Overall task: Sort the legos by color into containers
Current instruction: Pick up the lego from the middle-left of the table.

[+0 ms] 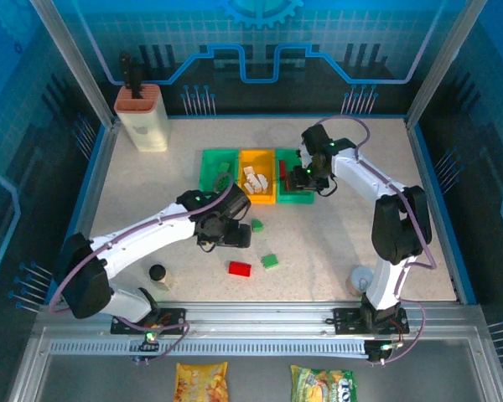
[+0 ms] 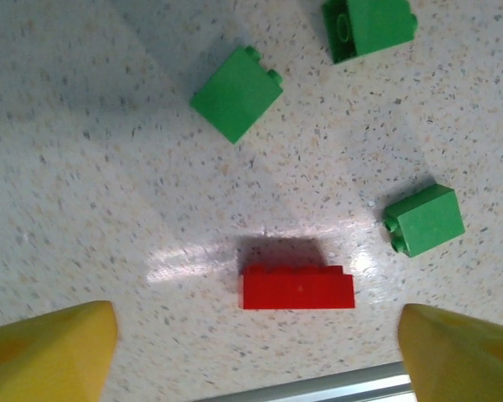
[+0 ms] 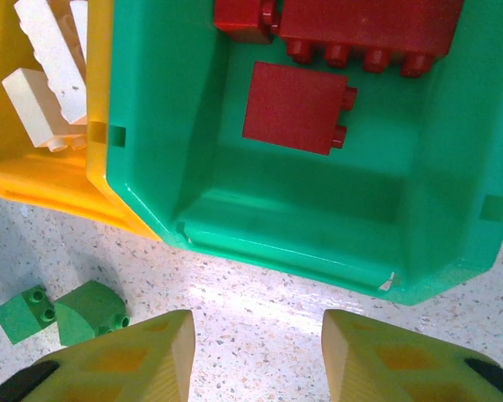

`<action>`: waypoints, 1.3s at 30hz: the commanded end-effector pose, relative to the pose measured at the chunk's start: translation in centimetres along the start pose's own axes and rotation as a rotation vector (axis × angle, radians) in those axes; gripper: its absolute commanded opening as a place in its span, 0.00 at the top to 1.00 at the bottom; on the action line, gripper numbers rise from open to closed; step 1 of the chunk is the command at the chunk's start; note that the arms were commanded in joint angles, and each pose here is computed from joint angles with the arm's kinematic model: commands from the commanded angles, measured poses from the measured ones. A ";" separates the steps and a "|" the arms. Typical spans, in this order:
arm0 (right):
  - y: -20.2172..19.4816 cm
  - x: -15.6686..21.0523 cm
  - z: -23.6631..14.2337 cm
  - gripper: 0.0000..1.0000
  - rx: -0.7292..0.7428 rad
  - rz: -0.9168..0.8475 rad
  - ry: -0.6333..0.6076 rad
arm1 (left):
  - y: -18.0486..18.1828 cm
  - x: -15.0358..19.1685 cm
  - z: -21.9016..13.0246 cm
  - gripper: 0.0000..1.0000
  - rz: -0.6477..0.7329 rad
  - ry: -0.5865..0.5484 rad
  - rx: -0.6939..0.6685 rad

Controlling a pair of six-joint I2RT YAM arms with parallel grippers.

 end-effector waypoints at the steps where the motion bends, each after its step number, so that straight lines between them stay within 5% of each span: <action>1: 0.2 -0.3 -1.6 0.55 -0.042 -0.030 -0.041 | 0.3 1.3 0.8 0.01 -0.049 0.029 -0.087; 23: -0.8 1.4 -2.8 0.55 -0.060 -0.030 -0.060 | -3.0 5.8 8.4 0.02 0.083 0.313 -0.217; 39: -1.1 1.6 -2.9 0.55 -0.058 -0.028 -0.060 | -3.3 5.3 8.3 0.29 0.094 0.292 -0.207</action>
Point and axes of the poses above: each hand's point on the last joint's axis, 136 mm out from that joint toward the fingers, its own z axis out along the fingers, its own y axis along the line the jaws close on, x = y × z, the point moved 2 cm from there along -z, back along the fingers
